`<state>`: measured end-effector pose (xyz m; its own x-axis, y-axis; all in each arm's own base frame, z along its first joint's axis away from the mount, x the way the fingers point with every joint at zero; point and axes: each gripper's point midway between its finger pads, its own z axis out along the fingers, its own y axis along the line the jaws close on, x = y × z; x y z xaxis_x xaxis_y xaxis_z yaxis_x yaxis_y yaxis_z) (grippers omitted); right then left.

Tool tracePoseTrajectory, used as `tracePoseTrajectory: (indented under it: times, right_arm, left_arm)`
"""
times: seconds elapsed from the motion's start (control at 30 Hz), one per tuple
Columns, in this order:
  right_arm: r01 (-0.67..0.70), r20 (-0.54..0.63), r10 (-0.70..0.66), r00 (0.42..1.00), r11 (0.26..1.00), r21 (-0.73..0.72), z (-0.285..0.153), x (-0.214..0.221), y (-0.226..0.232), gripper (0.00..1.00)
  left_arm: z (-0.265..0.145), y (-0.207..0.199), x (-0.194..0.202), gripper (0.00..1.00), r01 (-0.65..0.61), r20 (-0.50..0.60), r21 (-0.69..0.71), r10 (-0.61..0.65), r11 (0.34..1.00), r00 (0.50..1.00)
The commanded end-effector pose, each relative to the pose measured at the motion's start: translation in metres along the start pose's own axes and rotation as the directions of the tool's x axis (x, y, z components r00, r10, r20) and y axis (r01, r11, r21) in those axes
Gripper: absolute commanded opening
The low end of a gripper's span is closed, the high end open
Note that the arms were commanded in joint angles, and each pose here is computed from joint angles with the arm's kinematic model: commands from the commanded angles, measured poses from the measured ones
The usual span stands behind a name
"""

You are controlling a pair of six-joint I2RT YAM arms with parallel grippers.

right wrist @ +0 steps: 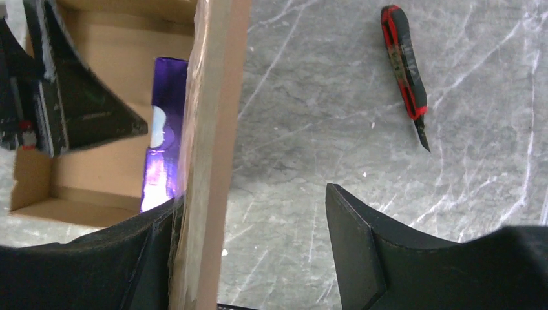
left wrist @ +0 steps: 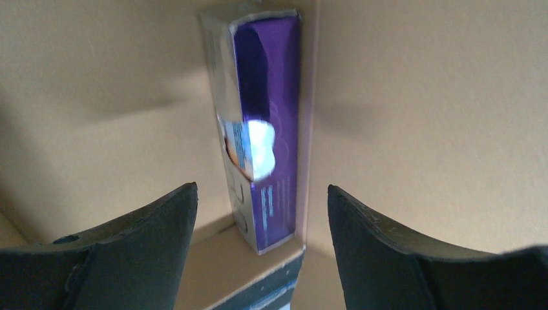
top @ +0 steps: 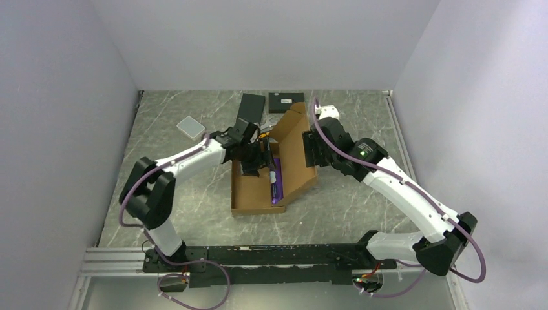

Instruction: Unpack the express box

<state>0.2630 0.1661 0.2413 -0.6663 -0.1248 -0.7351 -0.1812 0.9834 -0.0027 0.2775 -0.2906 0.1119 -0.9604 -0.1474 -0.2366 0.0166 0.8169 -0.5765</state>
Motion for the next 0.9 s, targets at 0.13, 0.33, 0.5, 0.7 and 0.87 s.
tracePoseTrajectory:
  times: [0.13, 0.33, 0.5, 0.7, 0.87]
  right_arm:
    - [-0.027, 0.093, 0.029, 0.995, 0.999, -0.021, -0.005, 0.002, -0.007, 0.69]
    - [-0.024, 0.092, 0.025, 0.995, 1.000, -0.012, -0.004, 0.004, -0.009, 0.69]
    - [-0.031, 0.113, 0.034, 0.993, 0.999, -0.023, -0.008, 0.001, -0.009, 0.69]
    - [-0.044, 0.131, 0.049, 0.990, 0.998, -0.040, -0.014, -0.003, -0.009, 0.69]
    - [-0.048, 0.138, 0.056, 0.989, 0.997, -0.061, -0.016, -0.007, -0.005, 0.69]
  left_arm:
    - [0.040, -0.002, -0.006, 0.83, 0.087, 0.048, -0.168, -0.080, 0.982, 0.996]
    - [0.053, 0.001, 0.005, 0.85, 0.087, 0.070, -0.237, -0.072, 0.968, 0.995]
    - [0.058, 0.008, 0.016, 0.80, 0.089, 0.034, -0.313, -0.082, 0.946, 0.996]
    - [0.057, 0.020, 0.018, 0.73, 0.076, 0.057, -0.365, -0.059, 0.928, 0.997]
    - [0.043, 0.041, 0.011, 0.71, 0.044, 0.109, -0.462, 0.008, 0.886, 0.994]
